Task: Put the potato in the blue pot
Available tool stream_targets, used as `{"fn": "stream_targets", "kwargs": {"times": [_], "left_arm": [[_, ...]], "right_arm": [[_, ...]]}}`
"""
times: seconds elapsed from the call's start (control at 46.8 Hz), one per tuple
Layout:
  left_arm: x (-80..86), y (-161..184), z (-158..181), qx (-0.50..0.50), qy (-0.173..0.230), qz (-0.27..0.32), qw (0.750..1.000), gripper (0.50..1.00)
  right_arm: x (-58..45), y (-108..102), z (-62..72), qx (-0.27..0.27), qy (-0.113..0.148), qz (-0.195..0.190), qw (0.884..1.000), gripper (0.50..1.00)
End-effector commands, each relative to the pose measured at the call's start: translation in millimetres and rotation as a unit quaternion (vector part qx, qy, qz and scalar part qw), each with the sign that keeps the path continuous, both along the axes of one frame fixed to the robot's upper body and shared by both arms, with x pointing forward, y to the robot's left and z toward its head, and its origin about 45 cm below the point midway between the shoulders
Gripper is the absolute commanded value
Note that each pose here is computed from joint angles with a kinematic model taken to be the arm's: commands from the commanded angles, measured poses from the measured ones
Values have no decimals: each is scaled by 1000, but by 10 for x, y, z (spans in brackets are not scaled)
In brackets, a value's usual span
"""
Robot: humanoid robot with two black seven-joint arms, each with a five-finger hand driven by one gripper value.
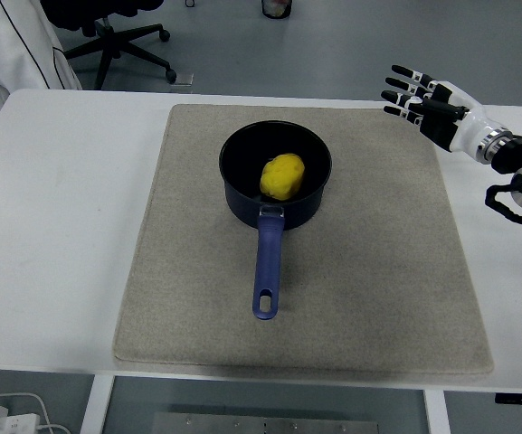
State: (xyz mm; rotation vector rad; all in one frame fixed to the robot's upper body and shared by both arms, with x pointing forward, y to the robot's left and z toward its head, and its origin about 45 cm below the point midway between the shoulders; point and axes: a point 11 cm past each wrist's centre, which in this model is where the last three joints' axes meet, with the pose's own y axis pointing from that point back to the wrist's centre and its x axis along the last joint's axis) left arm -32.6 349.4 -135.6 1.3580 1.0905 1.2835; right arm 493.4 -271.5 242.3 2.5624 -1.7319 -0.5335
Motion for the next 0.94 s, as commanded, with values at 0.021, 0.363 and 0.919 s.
{"fn": "stream_targets", "kwargs": {"times": [0.021,0.363,0.919], "left_arm": [[0,0,0,0,0,0,1000,996],[0,0,0,0,0,0,1000,996],[0,0,0,0,0,-1,1000,996]], "right_arm": [[-5,-104,-63,24,11,-25,999,930],[-15,-87,-100,32,11,-30,999,930],[-29,-102,-122,32,12,-31,999,932]]}}
